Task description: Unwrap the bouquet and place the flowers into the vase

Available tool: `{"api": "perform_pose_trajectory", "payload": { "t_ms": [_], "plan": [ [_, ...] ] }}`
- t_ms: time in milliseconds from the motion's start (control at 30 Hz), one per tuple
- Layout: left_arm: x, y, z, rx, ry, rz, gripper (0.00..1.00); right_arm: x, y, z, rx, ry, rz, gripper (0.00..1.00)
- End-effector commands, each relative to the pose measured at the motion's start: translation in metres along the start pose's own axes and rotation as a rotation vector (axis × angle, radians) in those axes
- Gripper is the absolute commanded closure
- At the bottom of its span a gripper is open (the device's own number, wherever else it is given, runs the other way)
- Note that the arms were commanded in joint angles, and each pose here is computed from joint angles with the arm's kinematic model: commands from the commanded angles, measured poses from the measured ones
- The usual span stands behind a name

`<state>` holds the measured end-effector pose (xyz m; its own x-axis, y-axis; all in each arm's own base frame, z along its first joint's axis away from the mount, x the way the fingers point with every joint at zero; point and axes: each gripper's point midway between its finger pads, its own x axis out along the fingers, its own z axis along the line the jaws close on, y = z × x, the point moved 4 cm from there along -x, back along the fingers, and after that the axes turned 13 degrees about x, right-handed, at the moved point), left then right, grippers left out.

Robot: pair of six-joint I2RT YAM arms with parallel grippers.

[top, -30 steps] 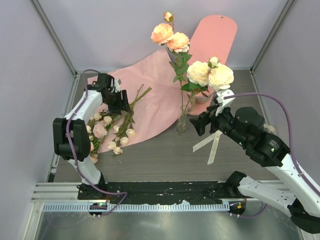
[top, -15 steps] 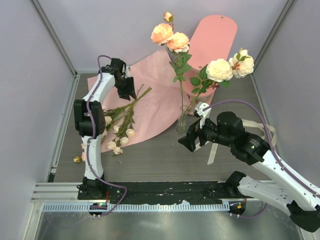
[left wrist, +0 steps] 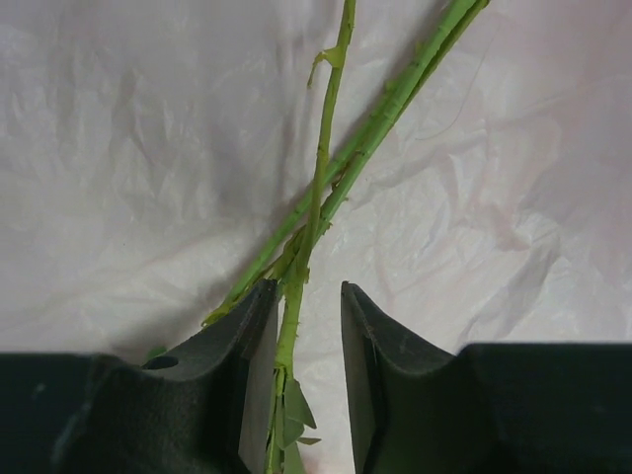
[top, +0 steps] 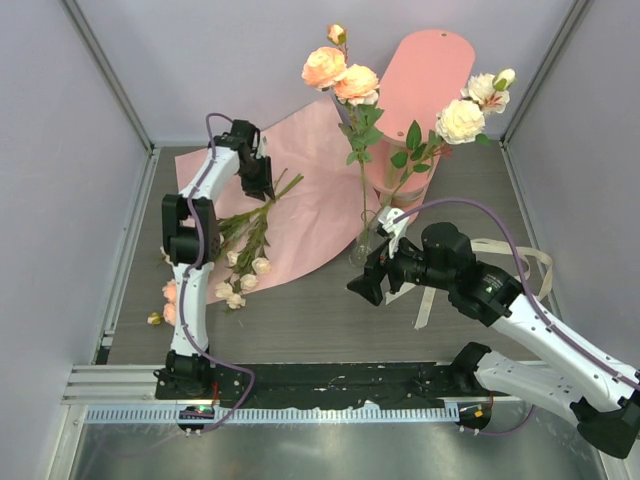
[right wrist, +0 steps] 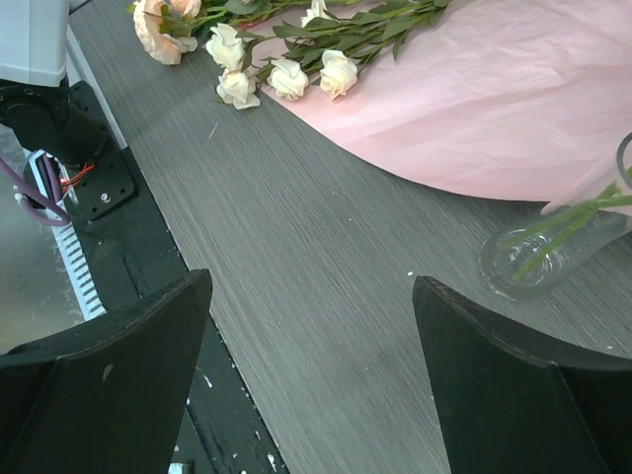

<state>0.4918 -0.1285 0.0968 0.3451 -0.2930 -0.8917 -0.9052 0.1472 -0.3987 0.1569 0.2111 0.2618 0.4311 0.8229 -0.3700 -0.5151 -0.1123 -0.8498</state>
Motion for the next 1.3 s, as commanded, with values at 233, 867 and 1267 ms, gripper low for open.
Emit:
{"api": "perform_pose_trajectory", "payload": {
  "t_ms": [233, 867, 1267],
  "plan": [
    [0.011, -0.018, 0.002, 0.028, 0.003, -0.050, 0.71, 0.014, -0.004, 0.007, 0.002, -0.058, -0.027, 0.11],
    [-0.077, -0.033, -0.028, 0.111, -0.008, -0.154, 1.00, 0.069, 0.000, 0.028, -0.351, 0.097, -0.080, 0.08],
    [-0.146, 0.034, -0.066, 0.243, 0.106, -0.121, 1.00, 0.117, -0.028, 0.055, -1.174, 0.024, -0.148, 0.04]
  ]
}}
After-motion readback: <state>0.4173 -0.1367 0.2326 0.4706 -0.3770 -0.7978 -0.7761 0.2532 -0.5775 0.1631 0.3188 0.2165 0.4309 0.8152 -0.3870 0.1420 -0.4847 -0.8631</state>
